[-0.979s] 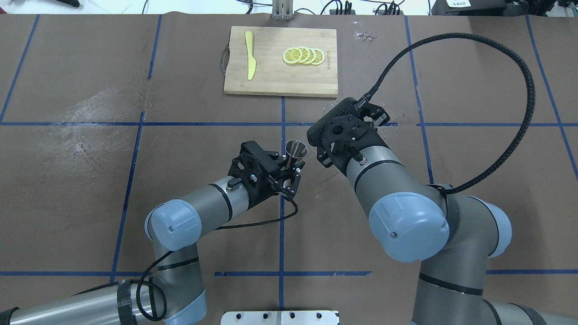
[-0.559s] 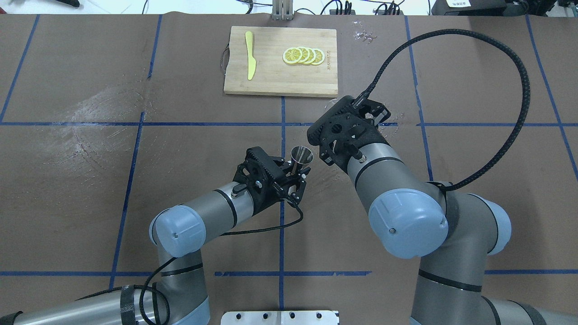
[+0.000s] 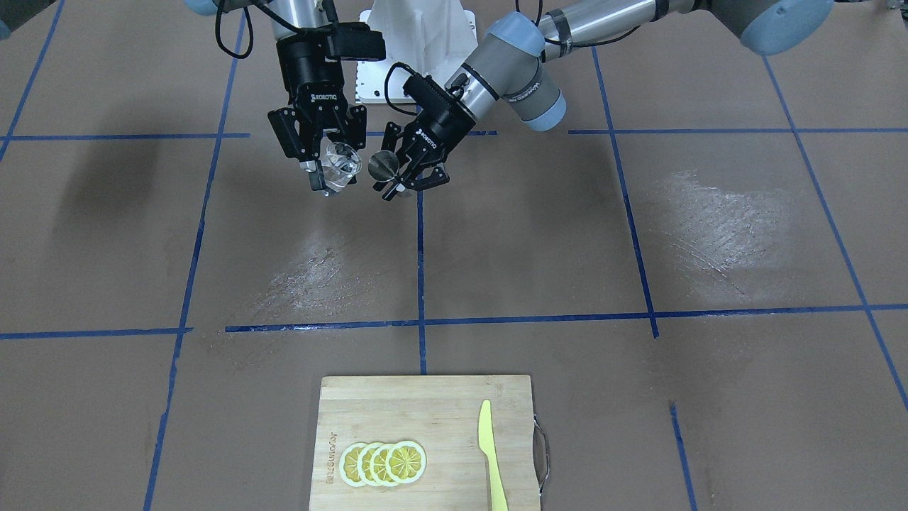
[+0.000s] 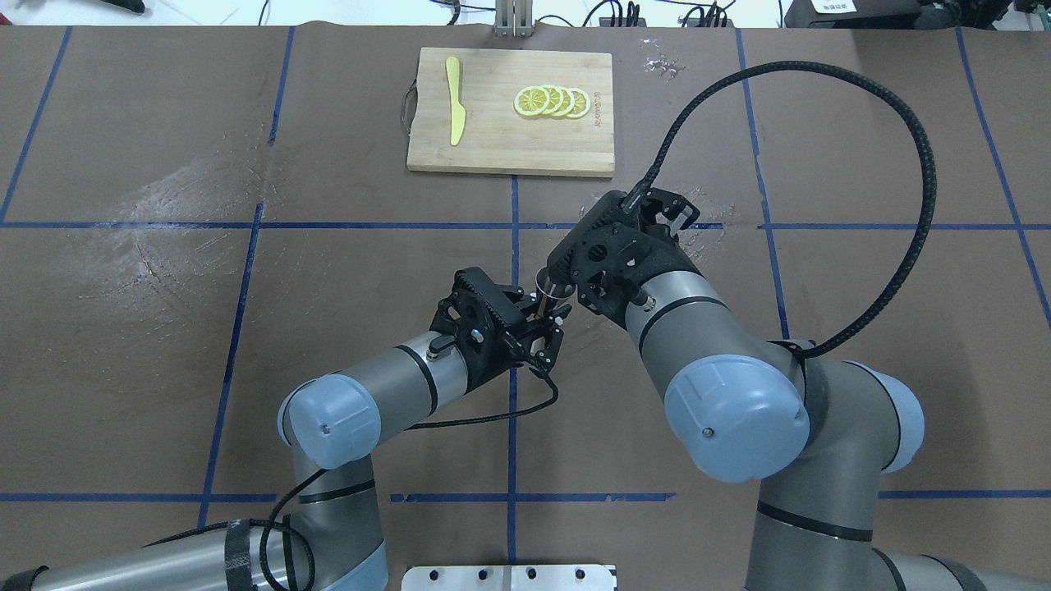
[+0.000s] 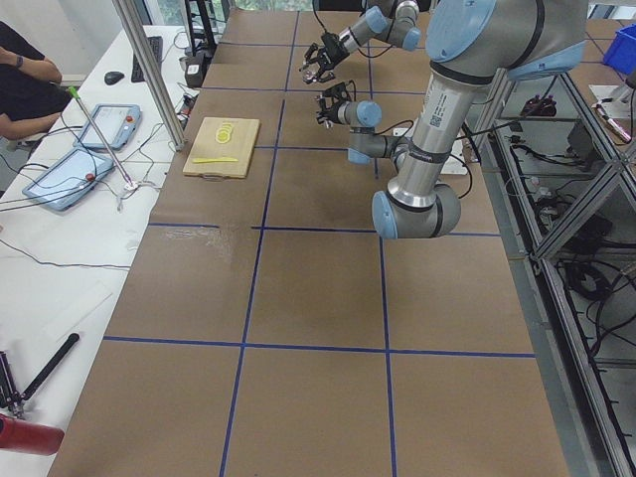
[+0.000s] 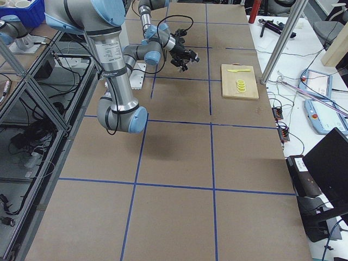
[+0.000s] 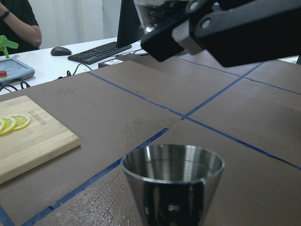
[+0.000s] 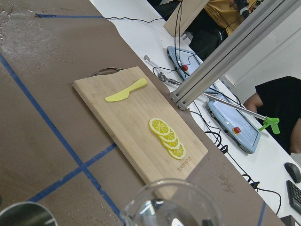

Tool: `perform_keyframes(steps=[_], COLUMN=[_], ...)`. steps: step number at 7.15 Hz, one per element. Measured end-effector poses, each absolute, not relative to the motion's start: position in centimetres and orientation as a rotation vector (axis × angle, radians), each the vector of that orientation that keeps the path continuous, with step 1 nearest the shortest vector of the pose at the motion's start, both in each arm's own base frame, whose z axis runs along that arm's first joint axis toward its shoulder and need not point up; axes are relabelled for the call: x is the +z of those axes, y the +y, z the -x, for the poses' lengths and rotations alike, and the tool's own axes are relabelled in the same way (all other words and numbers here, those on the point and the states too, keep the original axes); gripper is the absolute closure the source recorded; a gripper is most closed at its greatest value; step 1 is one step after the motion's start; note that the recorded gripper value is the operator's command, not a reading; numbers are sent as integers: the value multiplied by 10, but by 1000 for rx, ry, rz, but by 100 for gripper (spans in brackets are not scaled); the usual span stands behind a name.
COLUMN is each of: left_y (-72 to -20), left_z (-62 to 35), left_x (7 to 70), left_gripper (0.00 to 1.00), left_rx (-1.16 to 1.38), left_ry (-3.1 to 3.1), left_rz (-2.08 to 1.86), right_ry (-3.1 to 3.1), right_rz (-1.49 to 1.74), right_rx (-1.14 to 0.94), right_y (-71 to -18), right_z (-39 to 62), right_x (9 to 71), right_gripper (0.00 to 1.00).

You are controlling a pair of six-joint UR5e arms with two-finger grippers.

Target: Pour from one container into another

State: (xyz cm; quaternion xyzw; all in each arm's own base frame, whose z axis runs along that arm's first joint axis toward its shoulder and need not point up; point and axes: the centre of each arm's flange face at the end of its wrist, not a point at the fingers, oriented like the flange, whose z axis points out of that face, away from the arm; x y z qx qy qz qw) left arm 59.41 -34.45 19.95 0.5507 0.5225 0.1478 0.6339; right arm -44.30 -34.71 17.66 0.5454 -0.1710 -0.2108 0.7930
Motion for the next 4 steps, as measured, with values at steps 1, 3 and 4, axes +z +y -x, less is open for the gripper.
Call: perform_keyframes(steps=[1, 3, 4], left_y=[-345, -345, -345], left_z=[-594, -594, -594], left_x=[200, 200, 200], left_gripper=[100, 100, 100], left_rx=[338, 337, 337], left_ry=[1194, 1194, 1194], left_rz=[-1259, -1260, -1260], right_ry=[-368, -352, -329], right_rz=[-1173, -1178, -1190], right_rx=[-466, -495, -513], right_y=[-342, -339, -338], right_z=[447, 450, 450], right_x=[177, 175, 174], right_gripper=[100, 100, 100])
